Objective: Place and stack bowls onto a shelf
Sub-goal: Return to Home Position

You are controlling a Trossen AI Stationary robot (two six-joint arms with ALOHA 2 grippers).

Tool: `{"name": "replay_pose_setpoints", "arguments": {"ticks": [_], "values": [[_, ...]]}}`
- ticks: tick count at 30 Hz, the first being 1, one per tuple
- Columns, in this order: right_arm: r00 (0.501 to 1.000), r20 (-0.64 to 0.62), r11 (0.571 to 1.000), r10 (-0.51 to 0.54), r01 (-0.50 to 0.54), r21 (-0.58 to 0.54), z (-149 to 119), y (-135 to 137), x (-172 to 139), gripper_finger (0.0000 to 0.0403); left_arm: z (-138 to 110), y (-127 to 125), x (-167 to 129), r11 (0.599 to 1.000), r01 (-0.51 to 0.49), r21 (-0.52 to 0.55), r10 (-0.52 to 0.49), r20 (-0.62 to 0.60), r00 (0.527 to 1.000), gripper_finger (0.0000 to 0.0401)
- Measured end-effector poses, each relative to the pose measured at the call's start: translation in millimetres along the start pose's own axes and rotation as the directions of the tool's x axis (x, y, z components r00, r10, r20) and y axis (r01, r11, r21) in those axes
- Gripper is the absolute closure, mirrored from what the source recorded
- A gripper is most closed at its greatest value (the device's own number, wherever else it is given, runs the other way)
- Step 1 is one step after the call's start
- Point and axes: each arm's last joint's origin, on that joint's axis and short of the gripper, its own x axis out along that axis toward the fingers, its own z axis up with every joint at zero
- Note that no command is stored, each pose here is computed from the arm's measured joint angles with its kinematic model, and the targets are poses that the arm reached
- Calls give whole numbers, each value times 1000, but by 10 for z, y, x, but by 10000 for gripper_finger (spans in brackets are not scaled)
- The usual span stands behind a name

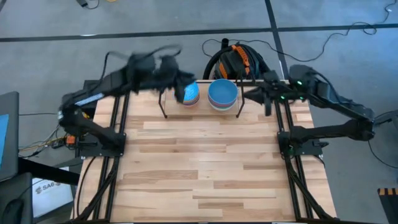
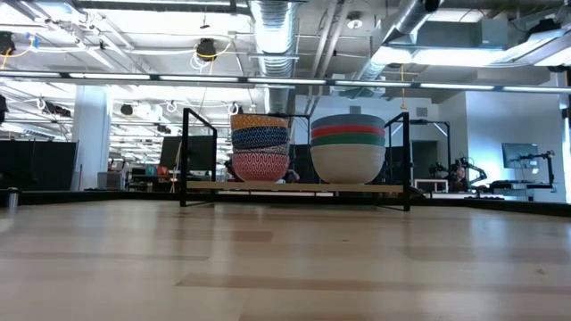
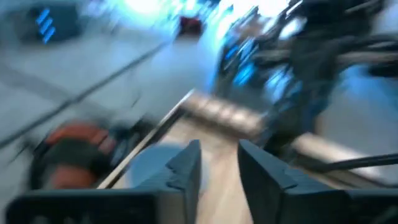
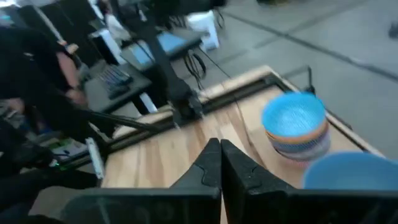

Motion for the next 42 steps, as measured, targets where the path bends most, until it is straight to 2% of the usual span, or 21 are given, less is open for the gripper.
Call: {"name": "replay_pose_setpoints", "arguments": {"ticks": [4, 6, 8, 10, 12, 14, 16, 19, 23, 26, 29, 32, 35, 37, 40, 42], "values": [[997, 17, 996, 81, -80, -29, -35, 185, -120, 383, -316, -308, -175, 988, 153, 7, -152, 152, 977, 364], [992, -6, 991, 127, -127, -39, -139, 242, -58, 386, -553, -481, -255, 970, 236, 59, -243, 244, 939, 390], [984, -13, 983, 179, -180, -46, -283, 287, 65, 386, -768, -602, -389, 947, 306, 94, -319, 338, 885, 396], [976, -10, 974, 219, -219, -58, -427, 336, 186, 386, -1028, -623, -492, 938, 328, 109, -345, 344, 873, 399], [977, -17, 973, 212, -213, -94, -495, 377, 215, 386, -1276, -585, -535, 946, 301, 118, -323, 296, 899, 400], [989, -18, 976, 148, -149, -160, -482, 382, 136, 386, -1441, -532, -585, 948, 287, 136, -314, 257, 914, 400], [994, -30, 972, 101, -105, -210, -473, 355, -13, 386, -1428, -481, -726, 942, 312, 126, -336, 290, 896, 400], [993, 23, 956, 119, -108, -274, -420, 334, -285, 386, -1324, -371, -990, 937, 332, 108, -349, 348, 870, 401], [995, -71, 975, 70, -84, -208, -579, 228, -568, 374, -1369, -292, -1129, 938, 297, 177, -338, 279, 899, 401], [994, -96, 982, 59, -75, -175, -794, 147, -590, 380, -1558, -298, -1034, 938, 274, 212, -315, 187, 931, 401], [993, 17, 977, 117, -112, -181, -948, 105, -577, 387, -1907, -286, -864, 939, 270, 213, -310, 181, 933, 401], [982, 124, 976, 144, -119, -184, -1095, 54, -568, 387, -2157, -217, -820, 947, 283, 153, -314, 249, 916, 401], [989, 76, 983, 128, -116, -144, -1334, -33, -536, 387, -2367, -100, -878, 951, 292, 100, -309, 262, 914, 401], [990, 66, 986, 126, -118, -122, -1451, -77, -554, 383, -2456, -37, -944, 943, 312, 119, -332, 263, 906, 401], [985, 104, 978, 140, -121, -172, -1566, -124, -608, 376, -2556, 37, -1054, 923, 325, 207, -370, 244, 896, 401], [980, 131, 970, 150, -120, -209, -1612, -145, -655, 381, -2602, 76, -1112, 917, 327, 230, -378, 230, 897, 401]]}}
